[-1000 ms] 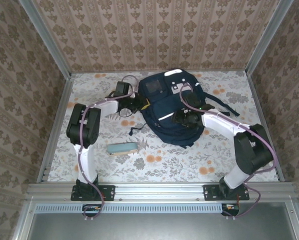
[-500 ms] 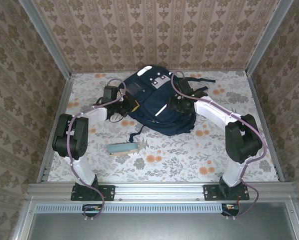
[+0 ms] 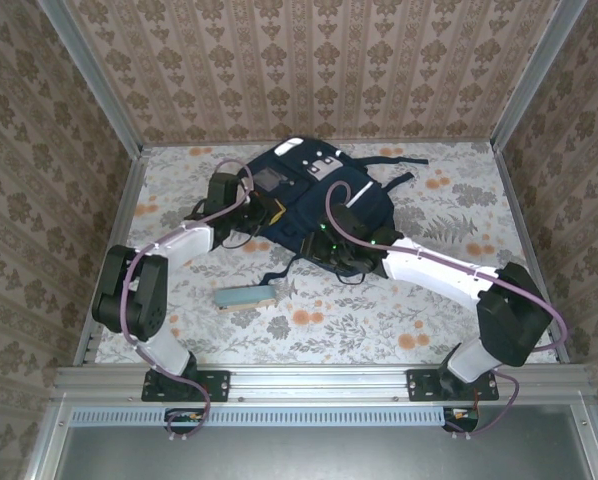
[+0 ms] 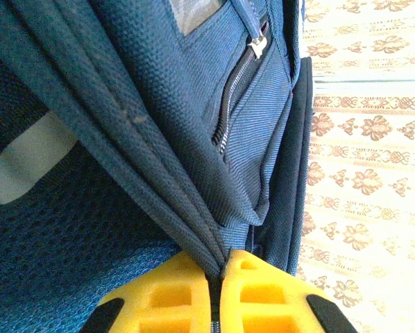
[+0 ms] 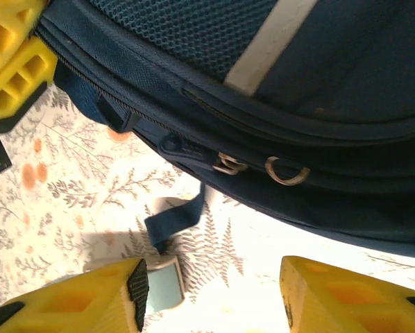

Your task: Pack the student bag

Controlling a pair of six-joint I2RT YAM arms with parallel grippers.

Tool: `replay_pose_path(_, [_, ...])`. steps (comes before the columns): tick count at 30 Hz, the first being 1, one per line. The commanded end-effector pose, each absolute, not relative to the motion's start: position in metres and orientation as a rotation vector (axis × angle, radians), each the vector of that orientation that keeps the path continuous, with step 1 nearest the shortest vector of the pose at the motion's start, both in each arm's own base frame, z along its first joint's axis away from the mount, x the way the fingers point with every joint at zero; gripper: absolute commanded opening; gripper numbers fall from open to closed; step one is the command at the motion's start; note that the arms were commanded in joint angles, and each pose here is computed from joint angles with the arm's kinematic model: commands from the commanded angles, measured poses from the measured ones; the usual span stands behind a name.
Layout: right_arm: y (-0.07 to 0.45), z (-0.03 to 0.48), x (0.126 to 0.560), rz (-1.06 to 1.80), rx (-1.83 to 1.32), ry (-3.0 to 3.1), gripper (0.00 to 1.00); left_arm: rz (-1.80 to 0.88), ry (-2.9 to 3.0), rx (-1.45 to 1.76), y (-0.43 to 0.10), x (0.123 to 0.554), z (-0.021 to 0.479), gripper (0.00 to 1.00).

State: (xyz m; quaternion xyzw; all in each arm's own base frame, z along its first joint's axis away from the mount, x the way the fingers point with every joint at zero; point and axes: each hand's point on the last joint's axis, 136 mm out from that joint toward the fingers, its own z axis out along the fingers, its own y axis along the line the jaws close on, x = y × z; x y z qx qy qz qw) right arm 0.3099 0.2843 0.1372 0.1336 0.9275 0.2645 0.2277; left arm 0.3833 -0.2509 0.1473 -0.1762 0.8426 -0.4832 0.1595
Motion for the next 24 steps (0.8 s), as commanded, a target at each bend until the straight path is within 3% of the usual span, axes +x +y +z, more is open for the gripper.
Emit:
replay_pose_path(1, [0.301,0.142,0.324,0.875,0.545,2.475,0.51,-1.505,2.312,-0.415,-0.267,0.375,0.189,0.00])
replay_pose_path(13, [0.292,0.115,0.336,0.787,0.813,2.425,0.41,-1.526,2.316,-0.413,-0.275,0.370,0.190,0.00])
replay_pose_path(19, [0.282,0.111,0.341,0.735,0.907,2.374,0.49,-1.525,2.321,-0.417,-0.275,0.370,0.187,0.00])
replay_pose_path(24, [0.276,0.105,0.344,0.699,0.980,2.354,0.42,-1.527,2.317,-0.415,-0.275,0.370,0.189,0.00])
